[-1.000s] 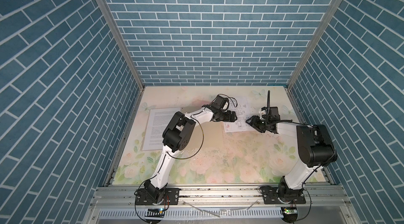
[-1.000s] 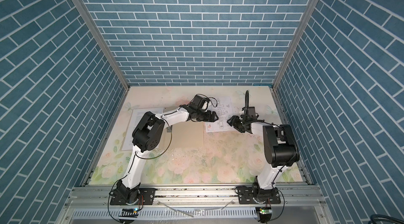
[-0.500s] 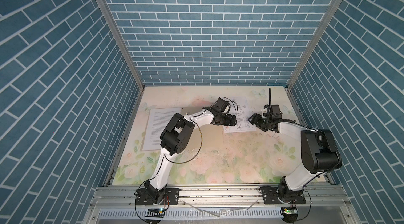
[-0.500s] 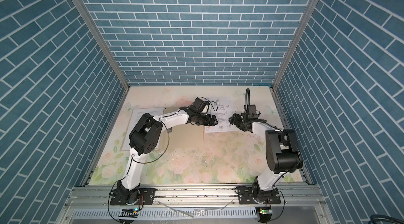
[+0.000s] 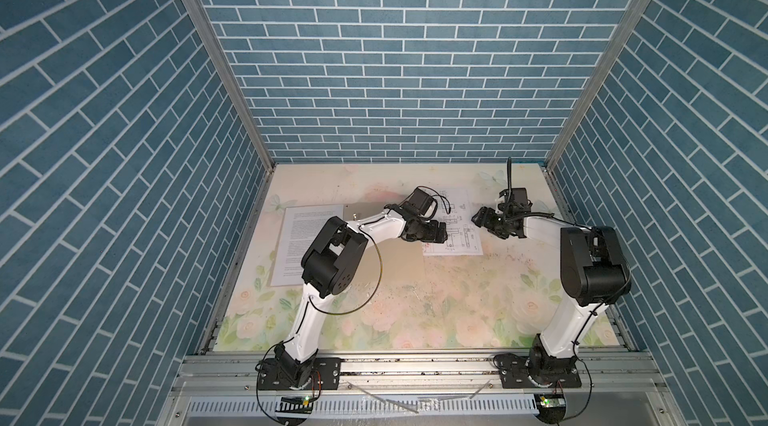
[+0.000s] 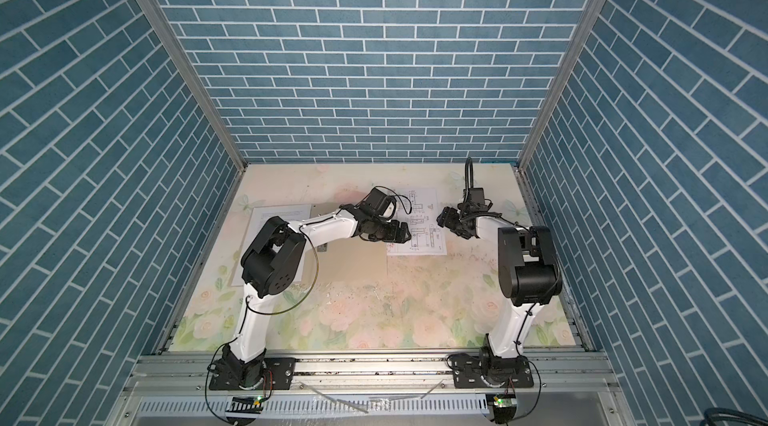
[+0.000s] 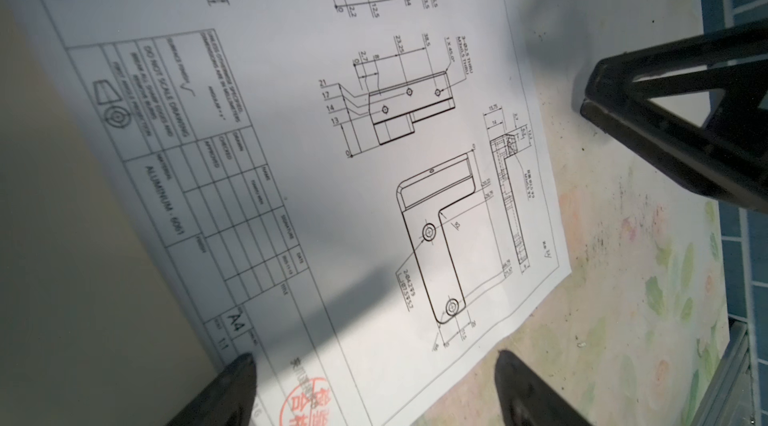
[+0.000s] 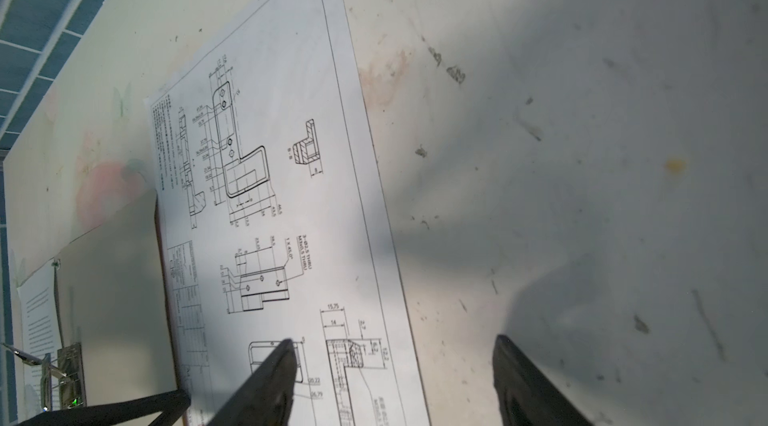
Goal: Put the files into the folder
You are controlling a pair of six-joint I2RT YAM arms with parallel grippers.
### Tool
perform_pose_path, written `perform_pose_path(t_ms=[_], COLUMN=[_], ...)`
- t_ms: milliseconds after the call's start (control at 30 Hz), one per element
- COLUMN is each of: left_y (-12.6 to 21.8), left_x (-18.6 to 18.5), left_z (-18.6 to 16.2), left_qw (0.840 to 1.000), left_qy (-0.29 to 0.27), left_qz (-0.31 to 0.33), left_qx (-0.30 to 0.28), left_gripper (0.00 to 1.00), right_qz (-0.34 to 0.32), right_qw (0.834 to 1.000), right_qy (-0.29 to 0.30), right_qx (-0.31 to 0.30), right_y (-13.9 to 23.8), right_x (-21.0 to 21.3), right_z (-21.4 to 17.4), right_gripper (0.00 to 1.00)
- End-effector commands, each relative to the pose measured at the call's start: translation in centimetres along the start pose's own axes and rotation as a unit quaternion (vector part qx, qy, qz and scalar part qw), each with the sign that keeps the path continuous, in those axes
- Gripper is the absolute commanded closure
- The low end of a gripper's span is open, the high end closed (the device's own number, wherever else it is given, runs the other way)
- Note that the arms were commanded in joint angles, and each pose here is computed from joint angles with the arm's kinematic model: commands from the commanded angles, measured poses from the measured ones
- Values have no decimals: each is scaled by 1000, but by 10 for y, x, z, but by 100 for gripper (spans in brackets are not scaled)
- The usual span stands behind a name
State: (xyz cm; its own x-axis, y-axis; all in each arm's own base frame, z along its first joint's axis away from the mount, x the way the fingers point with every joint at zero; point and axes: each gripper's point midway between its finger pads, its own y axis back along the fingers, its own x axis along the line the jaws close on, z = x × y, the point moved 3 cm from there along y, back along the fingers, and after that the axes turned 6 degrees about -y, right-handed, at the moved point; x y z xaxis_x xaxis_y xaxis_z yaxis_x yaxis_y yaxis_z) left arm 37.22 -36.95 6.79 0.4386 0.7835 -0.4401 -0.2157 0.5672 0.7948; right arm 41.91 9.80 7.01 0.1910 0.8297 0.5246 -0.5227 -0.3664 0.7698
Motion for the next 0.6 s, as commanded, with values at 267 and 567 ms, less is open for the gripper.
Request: perform_pose_path(t_ms=[267, 567], left_y=[-30, -29], left_x=[-30, -50], left_z=[-50, -69], left_qw=[996, 995], left_qy=[-17, -27], left_qz=[-27, -44], left_qx=[79, 86], left_gripper=[12, 13], right_qz=[0, 12], right_qw=[1000, 997], right_qy=[-17, -60], right_qx=[23, 37], right_y=[17, 33], right_x=[-14, -30], right_z=[-36, -80], right_gripper=[28, 33])
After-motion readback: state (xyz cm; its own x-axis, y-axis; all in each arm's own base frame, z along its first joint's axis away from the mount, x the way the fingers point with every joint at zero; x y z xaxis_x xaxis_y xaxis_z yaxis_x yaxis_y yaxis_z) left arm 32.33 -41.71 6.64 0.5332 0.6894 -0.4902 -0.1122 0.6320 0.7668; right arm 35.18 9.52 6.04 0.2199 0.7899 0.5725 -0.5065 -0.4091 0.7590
